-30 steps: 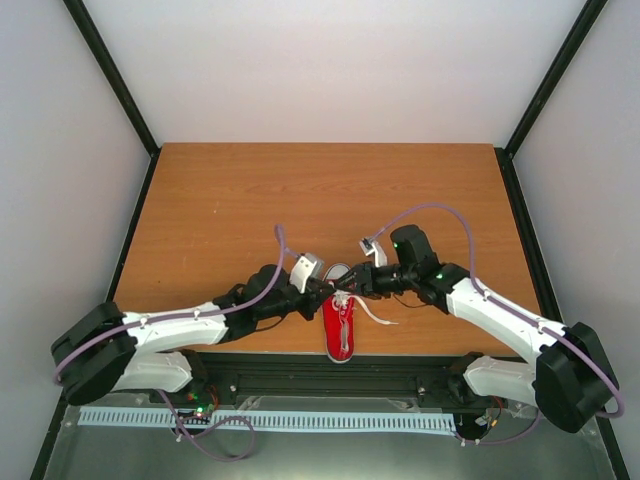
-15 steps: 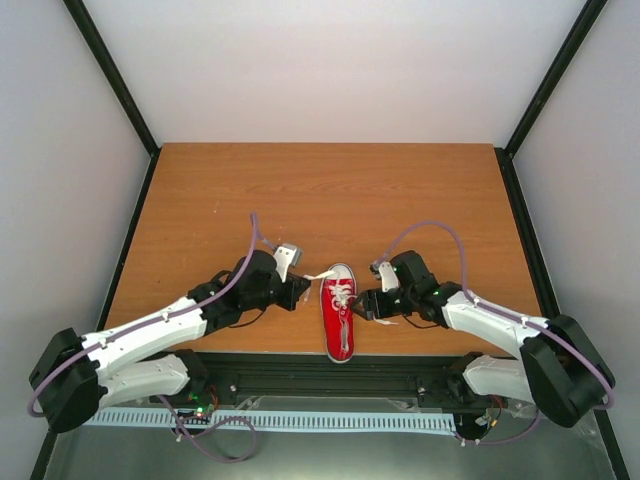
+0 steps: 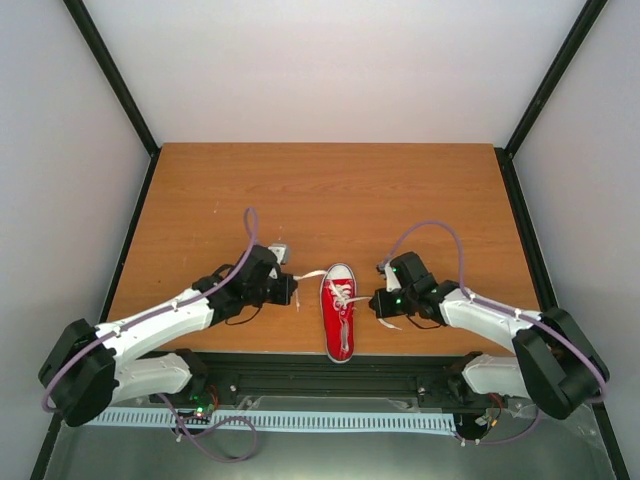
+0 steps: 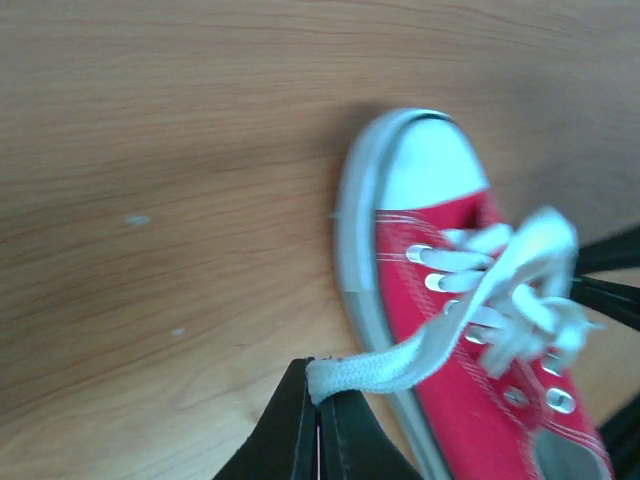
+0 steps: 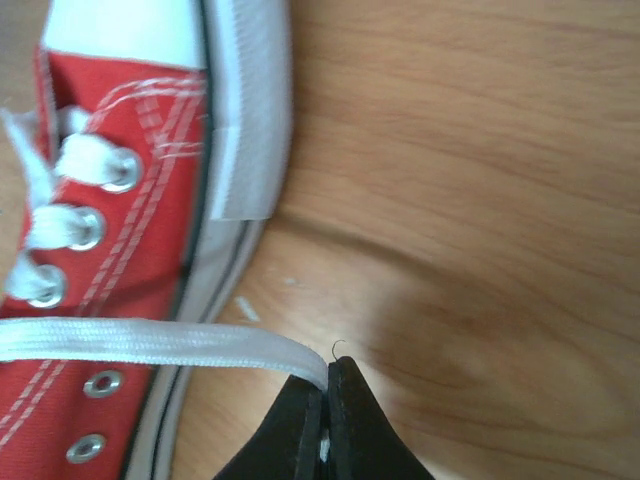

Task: Tie the shoes

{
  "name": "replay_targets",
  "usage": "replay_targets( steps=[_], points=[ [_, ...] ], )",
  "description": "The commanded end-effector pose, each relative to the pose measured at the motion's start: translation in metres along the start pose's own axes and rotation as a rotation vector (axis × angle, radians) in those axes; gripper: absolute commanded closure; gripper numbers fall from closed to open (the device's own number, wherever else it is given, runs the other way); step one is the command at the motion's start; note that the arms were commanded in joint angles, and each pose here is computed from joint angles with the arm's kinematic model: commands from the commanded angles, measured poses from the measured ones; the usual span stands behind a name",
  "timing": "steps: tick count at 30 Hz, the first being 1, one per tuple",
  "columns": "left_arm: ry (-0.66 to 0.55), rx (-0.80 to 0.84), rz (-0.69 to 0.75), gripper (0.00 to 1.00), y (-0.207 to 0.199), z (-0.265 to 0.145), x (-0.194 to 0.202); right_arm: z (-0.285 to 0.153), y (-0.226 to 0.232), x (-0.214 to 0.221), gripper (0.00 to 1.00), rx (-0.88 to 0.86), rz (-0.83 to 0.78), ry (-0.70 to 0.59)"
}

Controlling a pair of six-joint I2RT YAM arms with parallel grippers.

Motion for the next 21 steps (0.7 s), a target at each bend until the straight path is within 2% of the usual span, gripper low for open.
replay_targets(
  steps=[1, 8, 15, 21],
  points=[
    [0.035, -0.118, -0.207, 0.99, 0.043, 0.002, 0.021, -0.019, -0.034, -0.004, 0.97, 0.153, 0.17, -0.067],
    [0.087, -0.185, -0.379, 0.99, 0.075, -0.004, 0.055, -0.049, -0.057, 0.003, 0.97, 0.184, 0.342, -0.167],
    [0.064, -0.21, -0.505, 0.99, 0.085, -0.019, 0.075, -0.073, -0.064, 0.008, 0.97, 0.205, 0.4, -0.251],
    [0.079, -0.196, -0.537, 0.97, 0.083, -0.025, 0.084, -0.073, -0.066, 0.008, 0.97, 0.188, 0.432, -0.277]
  ],
)
Point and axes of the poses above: each gripper's point midway between its finger pads, its own z axis out along the fingers, its own y axis along the line the jaws close on, x = y × z, the point moved 2 cm from there along -z, back along the fingers, and after that the axes turned 7 degrees about z, right-handed, at the moved point
